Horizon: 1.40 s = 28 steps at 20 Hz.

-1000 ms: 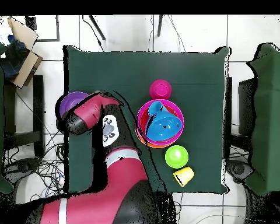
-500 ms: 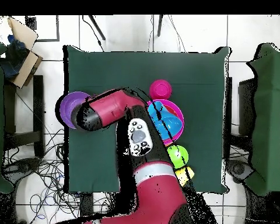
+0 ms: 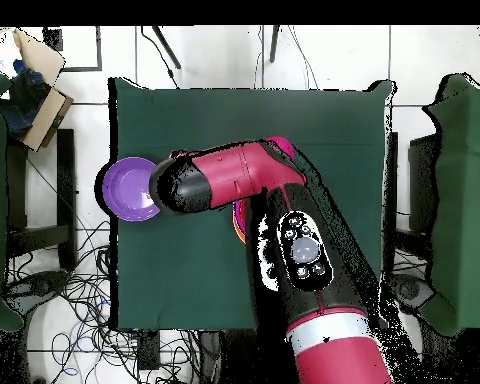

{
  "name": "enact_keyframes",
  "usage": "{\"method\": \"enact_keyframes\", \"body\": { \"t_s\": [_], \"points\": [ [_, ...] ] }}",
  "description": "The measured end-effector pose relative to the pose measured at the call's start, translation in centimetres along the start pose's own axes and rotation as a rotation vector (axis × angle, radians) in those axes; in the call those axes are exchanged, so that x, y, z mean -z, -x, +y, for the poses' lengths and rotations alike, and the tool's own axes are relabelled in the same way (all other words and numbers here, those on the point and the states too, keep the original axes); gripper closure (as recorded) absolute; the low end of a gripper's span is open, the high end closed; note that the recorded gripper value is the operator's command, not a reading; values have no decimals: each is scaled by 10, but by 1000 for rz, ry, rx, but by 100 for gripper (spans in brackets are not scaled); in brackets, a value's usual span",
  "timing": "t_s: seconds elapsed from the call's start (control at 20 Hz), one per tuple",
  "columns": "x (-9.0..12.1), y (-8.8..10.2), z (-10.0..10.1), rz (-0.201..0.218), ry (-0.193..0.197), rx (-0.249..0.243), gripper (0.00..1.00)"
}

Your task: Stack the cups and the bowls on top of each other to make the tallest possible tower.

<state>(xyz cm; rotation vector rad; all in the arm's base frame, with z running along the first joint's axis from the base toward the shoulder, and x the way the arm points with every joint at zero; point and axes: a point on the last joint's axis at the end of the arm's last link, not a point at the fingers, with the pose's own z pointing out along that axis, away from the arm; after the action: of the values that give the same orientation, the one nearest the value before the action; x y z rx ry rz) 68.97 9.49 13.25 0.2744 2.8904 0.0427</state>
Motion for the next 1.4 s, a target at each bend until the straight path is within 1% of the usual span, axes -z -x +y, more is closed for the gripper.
{"method": "enact_keyframes", "body": {
  "t_s": [0.15,0.25,0.4,0.45,0.5,0.55,0.6,0.75,0.8,0.9,1.05,1.3,1.4],
  "points": [
    [1,-3,8,-6,-3,26,0],
    [0,-9,19,-8,-7,56,0],
    [-2,-21,40,-16,-14,123,0],
    [-2,-27,52,-19,-16,157,0],
    [-3,-32,60,-20,-17,180,0],
    [-3,-34,63,-20,-17,187,0],
    [-6,-41,74,-18,-17,214,0],
    [-9,-49,83,-12,-15,237,0],
    [-13,-55,89,-6,-14,251,0],
    [-16,-59,91,1,-12,255,0],
    [-23,-62,87,16,-12,247,0],
    [-34,-61,70,37,-17,220,0],
    [-36,-62,69,41,-18,220,0]
  ]
}}
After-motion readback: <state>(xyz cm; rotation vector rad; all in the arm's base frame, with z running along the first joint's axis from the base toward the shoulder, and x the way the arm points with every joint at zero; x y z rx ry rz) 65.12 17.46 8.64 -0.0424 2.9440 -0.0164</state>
